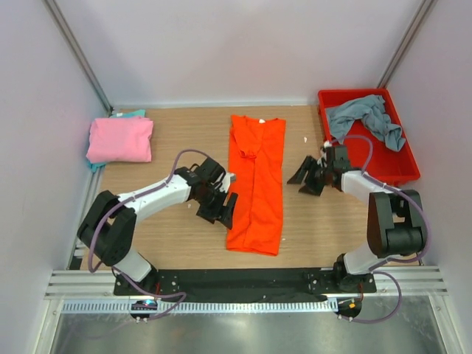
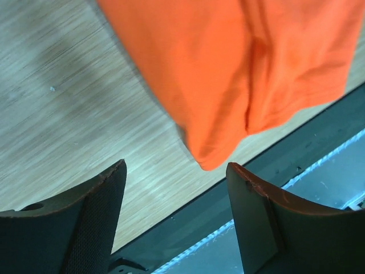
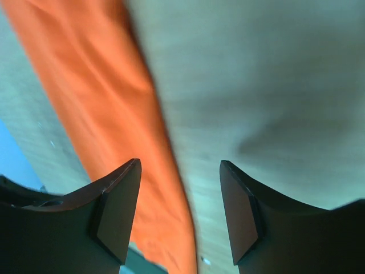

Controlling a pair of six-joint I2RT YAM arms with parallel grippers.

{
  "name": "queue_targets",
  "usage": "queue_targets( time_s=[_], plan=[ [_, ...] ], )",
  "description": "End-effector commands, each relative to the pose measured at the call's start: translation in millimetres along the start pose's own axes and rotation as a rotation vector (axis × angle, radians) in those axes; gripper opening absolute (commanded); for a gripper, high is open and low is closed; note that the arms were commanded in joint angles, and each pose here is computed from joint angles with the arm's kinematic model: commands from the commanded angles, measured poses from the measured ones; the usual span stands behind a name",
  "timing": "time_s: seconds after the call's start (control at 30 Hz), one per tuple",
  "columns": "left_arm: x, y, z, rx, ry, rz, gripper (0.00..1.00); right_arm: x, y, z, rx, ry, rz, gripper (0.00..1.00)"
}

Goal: Fold and stack the t-shirts
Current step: Fold the tshirt

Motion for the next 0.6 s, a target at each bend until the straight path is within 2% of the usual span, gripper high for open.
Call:
queue_targets(
  time_s=[0.0, 0.23, 0.3, 0.47, 0.57],
  plan=[
    [-14, 6, -15, 0.112, -0.048, 0.011, 0.71, 3, 2, 43, -0.152, 0.169, -0.058, 0.63],
    [-29, 14, -16, 0.202, -0.027, 0.037, 0.68, 37, -11, 137, -0.264, 0.392, 0.036, 0.62],
    [-34, 17, -12, 0.217, -0.010, 0.038, 0.67, 46, 5, 159, -0.197, 0.439, 0.036, 0.62],
    [-33, 11, -3, 0.236, 0.030, 0.094, 0.63, 62, 16, 169, -0.123, 0.505, 0.089, 0.61],
    [-37, 13, 2, 0.248, 0.031, 0.113, 0.59, 59, 14, 178, -0.158, 0.533, 0.087, 0.59]
  ],
)
Point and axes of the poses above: each gripper's point midway between its finger pads, its own x axis back along the fingers, its own y axis along the line the jaws close on, z = x × y, the point moved 5 cm from there along x, back along the fingers, and after that the axes turned 9 degrees about x, right-handed, at the moved point
